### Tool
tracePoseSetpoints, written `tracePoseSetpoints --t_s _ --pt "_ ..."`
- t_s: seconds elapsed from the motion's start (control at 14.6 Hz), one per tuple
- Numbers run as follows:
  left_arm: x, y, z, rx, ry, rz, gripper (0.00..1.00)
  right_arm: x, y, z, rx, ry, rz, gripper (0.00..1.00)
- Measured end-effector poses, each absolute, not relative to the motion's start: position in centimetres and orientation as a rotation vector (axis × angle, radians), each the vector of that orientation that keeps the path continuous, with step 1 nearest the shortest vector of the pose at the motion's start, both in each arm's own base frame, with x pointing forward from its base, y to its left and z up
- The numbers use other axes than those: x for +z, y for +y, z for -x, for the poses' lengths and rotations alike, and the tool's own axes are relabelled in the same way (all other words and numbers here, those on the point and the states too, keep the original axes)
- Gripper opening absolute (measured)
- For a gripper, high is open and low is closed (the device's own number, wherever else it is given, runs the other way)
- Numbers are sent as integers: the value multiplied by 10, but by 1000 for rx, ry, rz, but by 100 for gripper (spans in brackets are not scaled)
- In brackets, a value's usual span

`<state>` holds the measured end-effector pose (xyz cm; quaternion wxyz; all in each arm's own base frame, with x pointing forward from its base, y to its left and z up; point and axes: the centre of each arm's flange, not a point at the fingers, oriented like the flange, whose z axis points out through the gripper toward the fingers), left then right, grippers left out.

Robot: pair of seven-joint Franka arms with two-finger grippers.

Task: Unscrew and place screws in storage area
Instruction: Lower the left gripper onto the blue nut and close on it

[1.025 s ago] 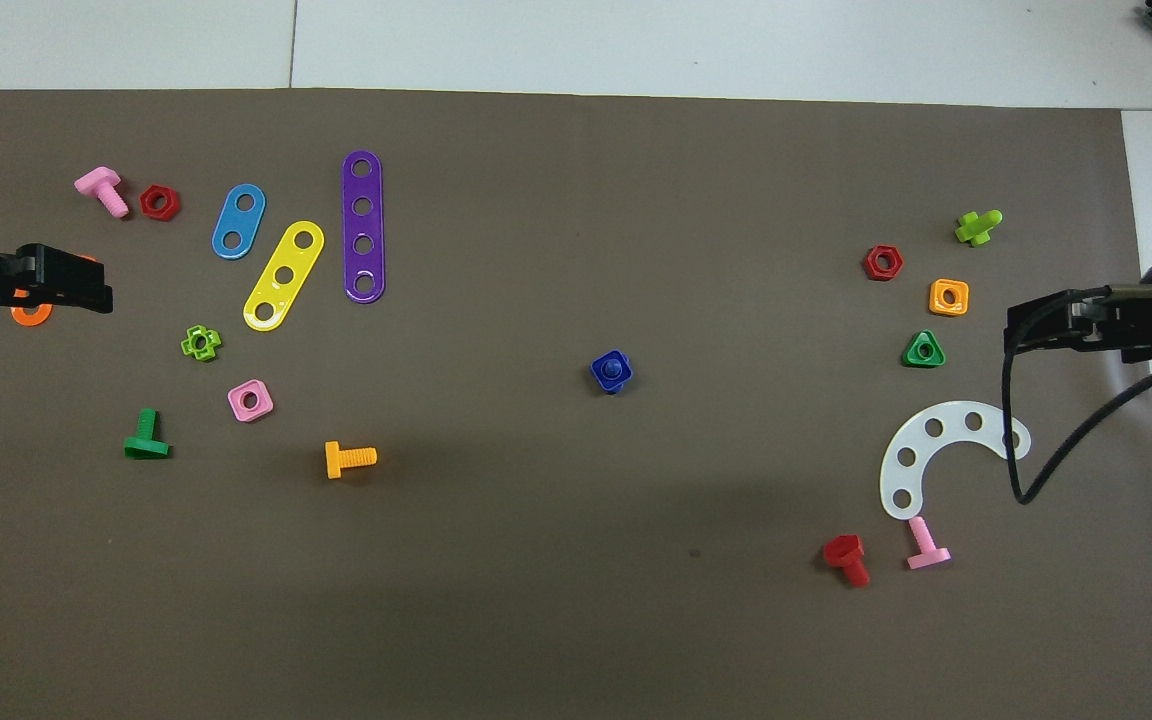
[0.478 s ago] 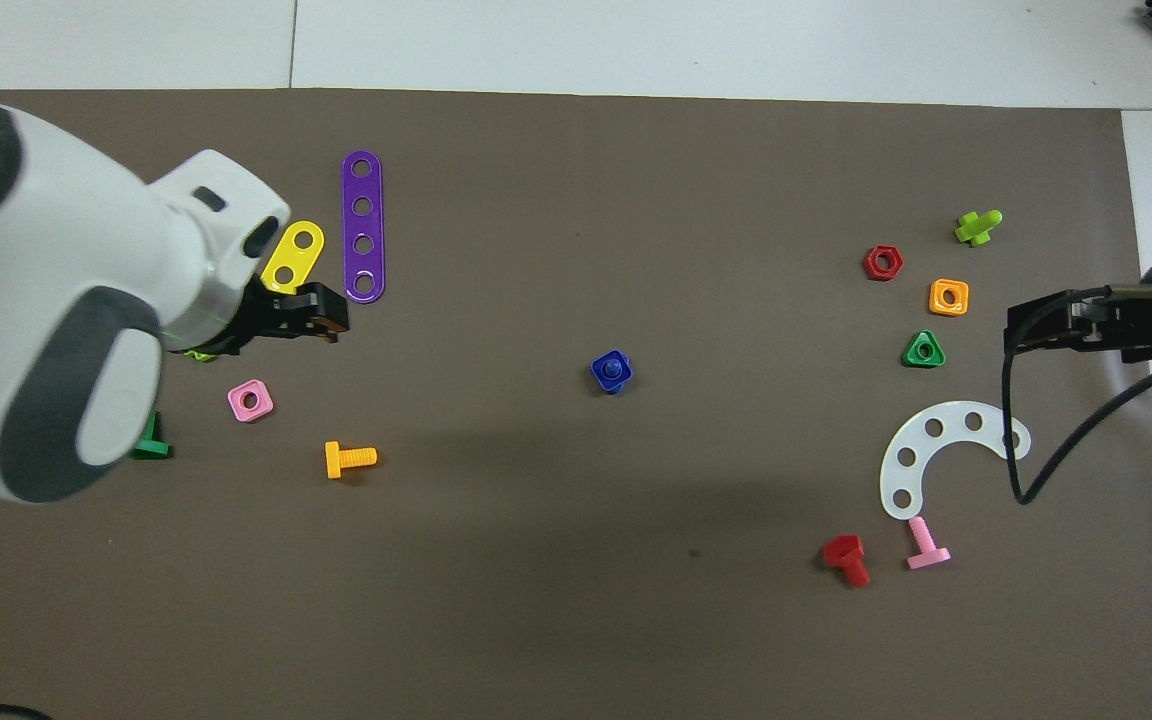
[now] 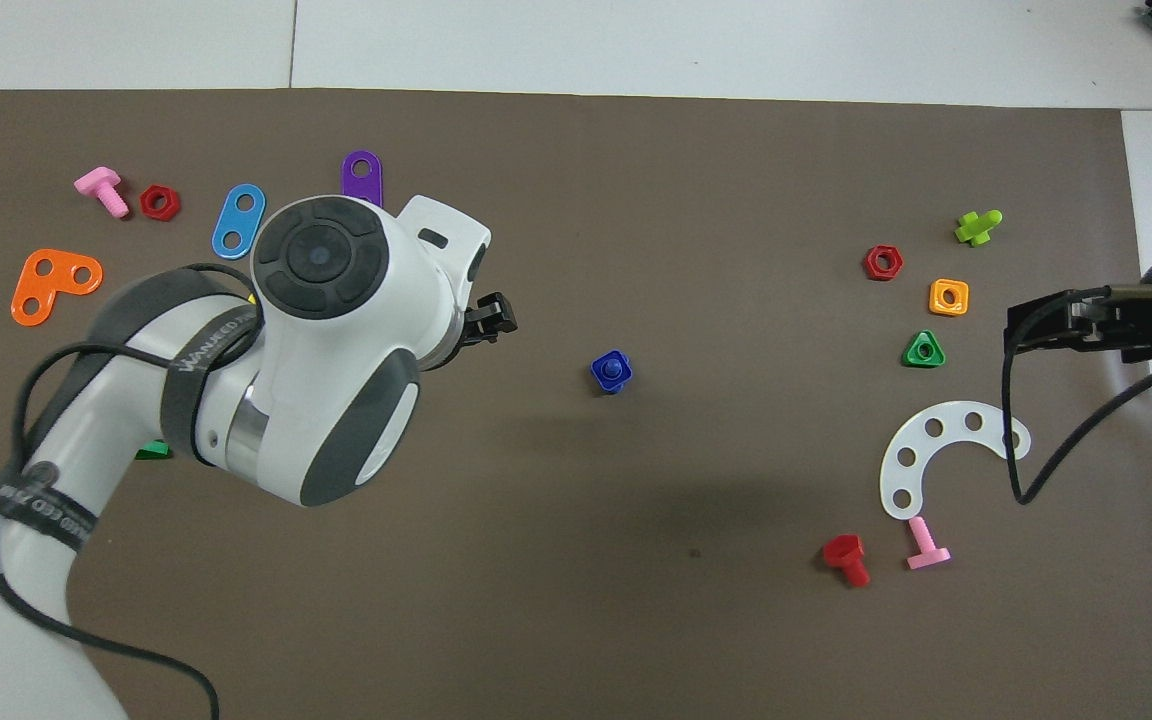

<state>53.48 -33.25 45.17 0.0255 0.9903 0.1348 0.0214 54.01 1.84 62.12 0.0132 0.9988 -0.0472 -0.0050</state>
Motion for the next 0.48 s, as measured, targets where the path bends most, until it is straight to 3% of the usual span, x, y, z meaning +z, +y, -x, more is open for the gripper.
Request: tracePoseSetpoints --t_s 0.48 --pt "372 -430 -546 107 768 -2947 94 621 18 -540 -16 -147 -3112 100"
